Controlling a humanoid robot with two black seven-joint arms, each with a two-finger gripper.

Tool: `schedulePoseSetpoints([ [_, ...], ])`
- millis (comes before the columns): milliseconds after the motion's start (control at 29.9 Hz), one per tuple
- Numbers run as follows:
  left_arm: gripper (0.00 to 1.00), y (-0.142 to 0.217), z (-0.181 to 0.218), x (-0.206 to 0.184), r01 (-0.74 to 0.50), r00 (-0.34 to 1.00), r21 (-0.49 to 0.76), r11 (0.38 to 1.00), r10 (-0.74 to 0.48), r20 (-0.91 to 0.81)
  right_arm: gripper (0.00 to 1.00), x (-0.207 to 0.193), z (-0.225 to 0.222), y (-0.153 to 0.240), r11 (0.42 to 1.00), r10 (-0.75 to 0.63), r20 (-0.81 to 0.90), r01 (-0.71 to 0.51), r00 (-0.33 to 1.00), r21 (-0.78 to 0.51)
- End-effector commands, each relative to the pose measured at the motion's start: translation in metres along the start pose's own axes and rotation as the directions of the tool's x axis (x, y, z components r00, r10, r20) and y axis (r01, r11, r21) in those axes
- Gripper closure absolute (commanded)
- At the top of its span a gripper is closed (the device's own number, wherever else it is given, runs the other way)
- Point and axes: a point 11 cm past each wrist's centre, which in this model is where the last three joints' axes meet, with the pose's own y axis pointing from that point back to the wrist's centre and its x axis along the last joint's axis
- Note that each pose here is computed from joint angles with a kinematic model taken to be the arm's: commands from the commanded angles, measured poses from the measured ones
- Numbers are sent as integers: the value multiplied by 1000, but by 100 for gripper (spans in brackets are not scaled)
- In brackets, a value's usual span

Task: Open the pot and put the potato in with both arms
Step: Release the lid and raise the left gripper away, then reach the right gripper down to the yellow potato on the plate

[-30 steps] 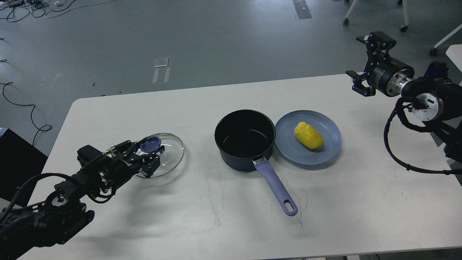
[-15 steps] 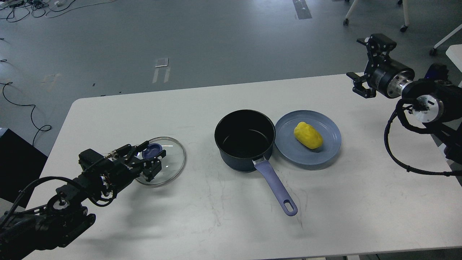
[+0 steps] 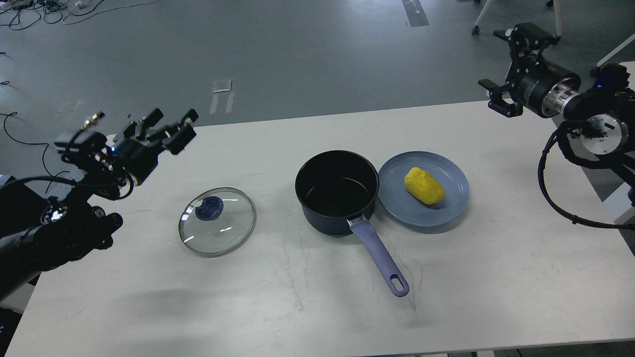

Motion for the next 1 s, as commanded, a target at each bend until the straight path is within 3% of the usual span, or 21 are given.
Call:
schedulePoseSetpoints([
  [0,2,-32,37,20,-34,952,-38,999,21,-304,0,-2,1,0,1000,-9,-45,9,999,-7],
  [67,2,-48,61,21,6,861,-99,995,-55,-505,0,-5,0,-1,1000,-18,-55,18,998,-1],
  [134,2,-52,71,17,16,793,-131,991,-93,-603,0,-5,0,-1,1000,-18,-57,18,998,2],
  [200,2,-59,76,14,22,622,-103,994,-94,-777,0,-5,0,0,1000,-17,-56,18,998,3],
  [334,2,-53,60,-13,98,378,-27,995,-62,-924,0,-4,5,1,1000,-17,-61,16,998,-10],
  [468,2,-43,54,-32,120,196,-45,992,-68,-978,0,-5,13,1,999,-23,-72,20,997,-34],
  [802,2,-35,49,-44,156,123,-58,986,-78,-989,0,-9,8,-2,999,-35,-111,32,993,-31],
  [969,2,-33,47,-40,154,125,-67,986,-87,-988,0,-18,7,-4,995,-94,-390,75,916,-65],
])
